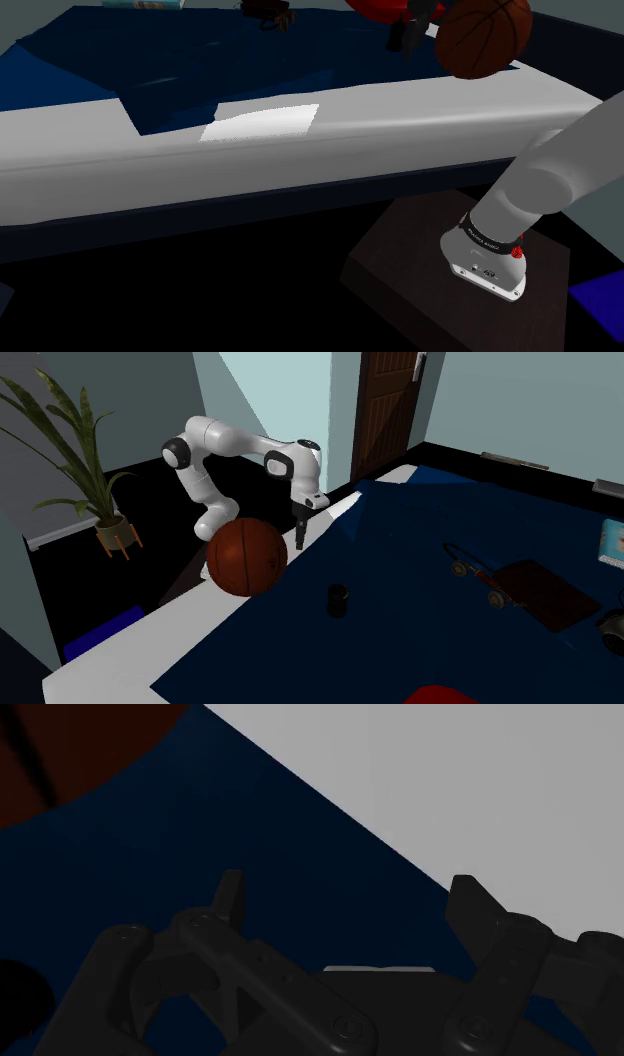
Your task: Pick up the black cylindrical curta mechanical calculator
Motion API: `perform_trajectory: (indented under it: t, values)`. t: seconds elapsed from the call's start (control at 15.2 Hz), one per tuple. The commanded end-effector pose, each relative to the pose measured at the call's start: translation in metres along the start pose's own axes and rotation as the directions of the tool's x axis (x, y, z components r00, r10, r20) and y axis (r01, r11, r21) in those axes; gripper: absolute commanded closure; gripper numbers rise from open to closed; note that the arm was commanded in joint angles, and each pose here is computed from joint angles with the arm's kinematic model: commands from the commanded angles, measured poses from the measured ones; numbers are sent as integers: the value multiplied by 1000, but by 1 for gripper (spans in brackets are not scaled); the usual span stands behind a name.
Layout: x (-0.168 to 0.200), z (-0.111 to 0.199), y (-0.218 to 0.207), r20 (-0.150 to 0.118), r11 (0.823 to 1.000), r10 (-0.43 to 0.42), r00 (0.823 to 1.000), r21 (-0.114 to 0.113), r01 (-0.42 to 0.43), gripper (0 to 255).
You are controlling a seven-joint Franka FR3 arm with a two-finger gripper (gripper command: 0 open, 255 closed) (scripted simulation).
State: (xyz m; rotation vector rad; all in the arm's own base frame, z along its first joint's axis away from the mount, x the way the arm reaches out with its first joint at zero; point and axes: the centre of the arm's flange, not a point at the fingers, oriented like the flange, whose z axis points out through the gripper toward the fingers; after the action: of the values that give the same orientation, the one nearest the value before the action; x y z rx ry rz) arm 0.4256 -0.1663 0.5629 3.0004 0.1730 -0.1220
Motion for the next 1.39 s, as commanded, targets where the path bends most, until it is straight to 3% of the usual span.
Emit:
perform_trajectory:
  t: [0.0,1.12,1.32]
  values:
    - [14,-2,24,-6,1000,9,1000,-8,-9,0]
    - [95,-20,219,-63,994,83,995,-64,-87,0]
    - [99,-11,226,-65,994,86,994,-67,-91,0]
